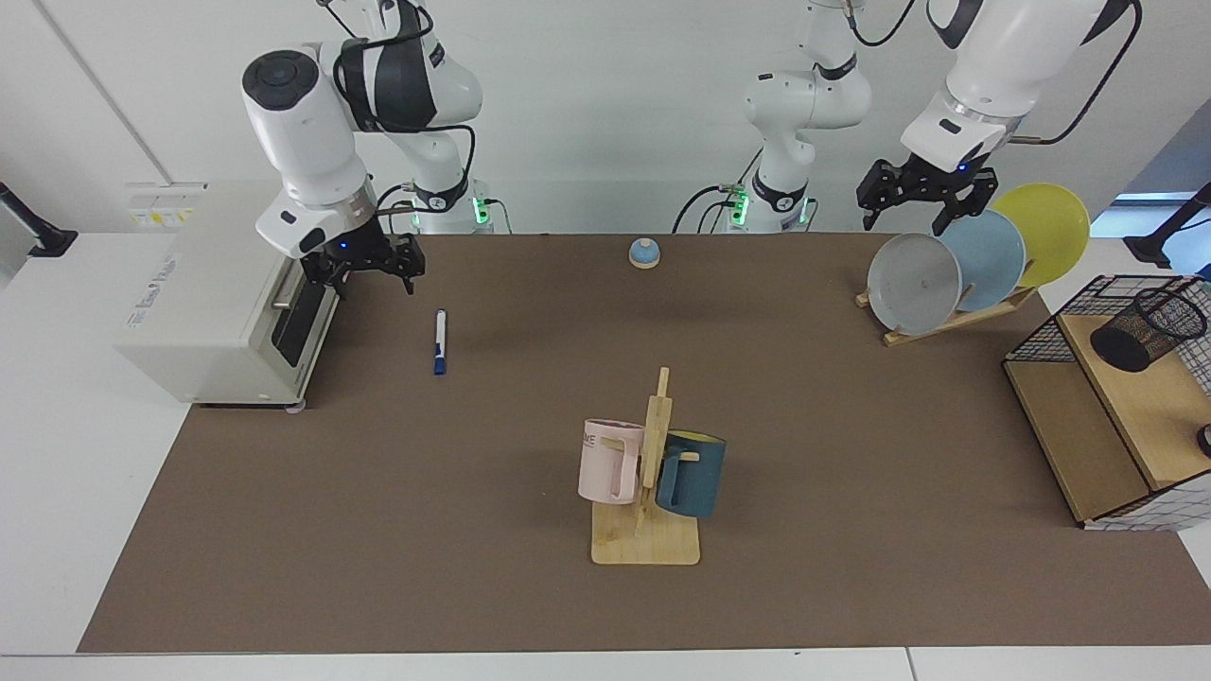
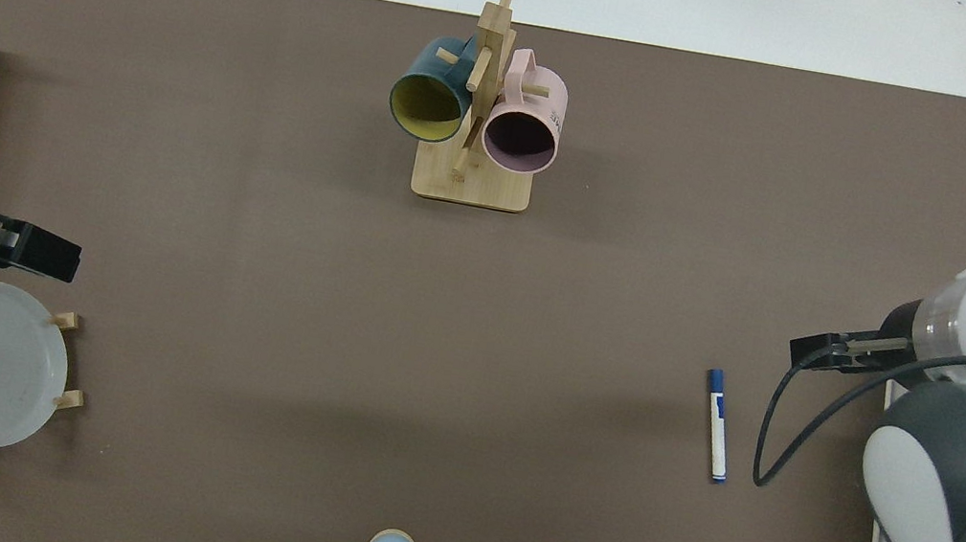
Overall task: Put markers into pen holder
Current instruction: 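Move the right gripper toward the white marker while the left gripper advances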
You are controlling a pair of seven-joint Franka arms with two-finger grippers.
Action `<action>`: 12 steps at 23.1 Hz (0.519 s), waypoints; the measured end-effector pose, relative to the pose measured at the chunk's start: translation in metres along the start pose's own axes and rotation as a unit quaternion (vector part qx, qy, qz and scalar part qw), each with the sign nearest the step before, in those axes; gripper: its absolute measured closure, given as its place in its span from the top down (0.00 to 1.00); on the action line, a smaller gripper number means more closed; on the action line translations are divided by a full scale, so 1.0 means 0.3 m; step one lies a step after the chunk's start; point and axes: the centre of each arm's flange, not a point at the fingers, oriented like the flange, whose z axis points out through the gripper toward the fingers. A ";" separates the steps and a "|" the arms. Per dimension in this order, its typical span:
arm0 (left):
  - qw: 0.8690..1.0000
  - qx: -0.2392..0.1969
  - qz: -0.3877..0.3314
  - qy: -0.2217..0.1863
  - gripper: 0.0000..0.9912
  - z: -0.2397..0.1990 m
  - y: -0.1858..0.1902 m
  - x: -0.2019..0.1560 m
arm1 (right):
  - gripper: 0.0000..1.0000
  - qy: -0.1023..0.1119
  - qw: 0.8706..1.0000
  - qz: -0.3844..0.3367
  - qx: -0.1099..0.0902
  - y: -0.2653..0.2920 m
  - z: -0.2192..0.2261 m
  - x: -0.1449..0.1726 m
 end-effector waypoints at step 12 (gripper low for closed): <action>0.999 0.000 0.033 0.006 1.00 0.005 0.104 0.009 | 1.00 0.005 1.000 0.003 0.001 -0.133 0.469 -0.038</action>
